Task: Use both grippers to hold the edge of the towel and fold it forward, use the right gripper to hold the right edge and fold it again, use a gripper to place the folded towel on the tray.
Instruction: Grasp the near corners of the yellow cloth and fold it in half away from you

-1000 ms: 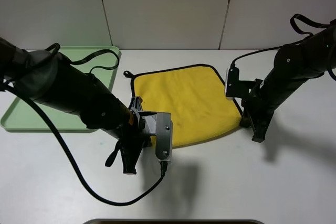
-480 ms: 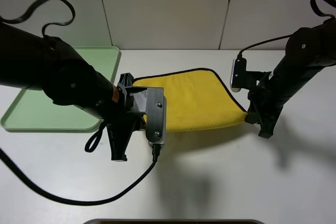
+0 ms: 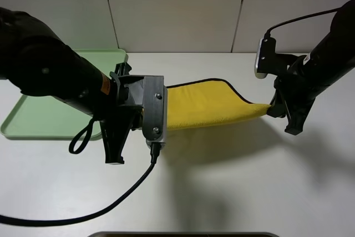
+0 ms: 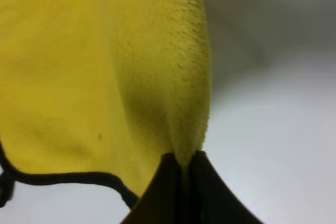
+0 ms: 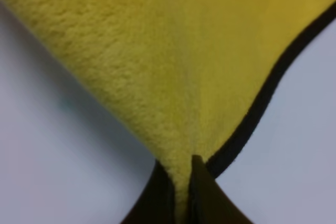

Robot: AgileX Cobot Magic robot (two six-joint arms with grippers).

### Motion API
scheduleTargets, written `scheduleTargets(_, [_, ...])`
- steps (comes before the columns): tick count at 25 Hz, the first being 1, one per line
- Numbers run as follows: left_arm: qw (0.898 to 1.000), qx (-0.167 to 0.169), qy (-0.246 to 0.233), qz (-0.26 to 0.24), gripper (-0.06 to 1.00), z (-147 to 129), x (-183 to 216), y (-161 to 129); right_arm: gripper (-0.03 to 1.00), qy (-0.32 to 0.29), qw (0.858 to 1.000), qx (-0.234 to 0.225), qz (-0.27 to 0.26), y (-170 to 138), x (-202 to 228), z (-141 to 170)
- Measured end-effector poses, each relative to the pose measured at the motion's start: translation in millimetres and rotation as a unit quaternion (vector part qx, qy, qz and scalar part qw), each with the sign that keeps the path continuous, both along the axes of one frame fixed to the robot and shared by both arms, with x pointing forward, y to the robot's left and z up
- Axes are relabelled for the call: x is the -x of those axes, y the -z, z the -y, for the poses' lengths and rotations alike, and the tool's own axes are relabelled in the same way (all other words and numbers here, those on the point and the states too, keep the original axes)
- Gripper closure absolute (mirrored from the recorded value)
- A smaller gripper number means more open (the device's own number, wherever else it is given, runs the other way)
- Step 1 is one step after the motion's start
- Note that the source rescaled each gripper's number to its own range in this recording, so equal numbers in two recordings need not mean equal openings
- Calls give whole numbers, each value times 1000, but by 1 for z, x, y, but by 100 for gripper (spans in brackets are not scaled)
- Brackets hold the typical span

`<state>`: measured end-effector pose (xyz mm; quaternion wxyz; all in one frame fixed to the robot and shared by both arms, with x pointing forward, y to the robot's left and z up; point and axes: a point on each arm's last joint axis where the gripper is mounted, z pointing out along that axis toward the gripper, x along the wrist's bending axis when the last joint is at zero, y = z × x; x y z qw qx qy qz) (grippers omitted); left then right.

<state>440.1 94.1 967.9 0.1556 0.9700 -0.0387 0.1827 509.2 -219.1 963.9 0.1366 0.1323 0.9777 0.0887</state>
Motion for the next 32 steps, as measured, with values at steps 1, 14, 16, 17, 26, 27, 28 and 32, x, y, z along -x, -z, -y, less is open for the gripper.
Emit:
scheduleTargets(1, [1000,2,0,3,94,-1,1,-3,97,1,1000,-1,2,-4,2,0])
scheduleTargets(14, [1000,4,-21,8,94,-12,8,-31,97,22,1000,-3,15,-40,24,7])
scheduleTargets(16, [1000,4,-22,11,94,-13,9,-36,97,27,999,-5,17,-42,26,8])
scheduleTargets(17, [1000,3,-24,10,94,-14,9,-38,97,27,999,-5,17,-43,26,8])
scheduleTargets(26, [999,0,-33,13,94,-14,8,-42,97,28,999,-6,17,-44,27,8])
scheduleTargets(27, [999,-1,-38,15,94,-15,7,-42,97,28,999,-6,19,-44,27,8])
scheduleTargets(28, [999,-5,-41,21,94,-16,6,-42,97,28,999,-6,23,-44,26,8])
scheduleTargets(32, [997,-10,-64,46,94,-19,0,-44,97,29,999,-11,43,-46,23,8])
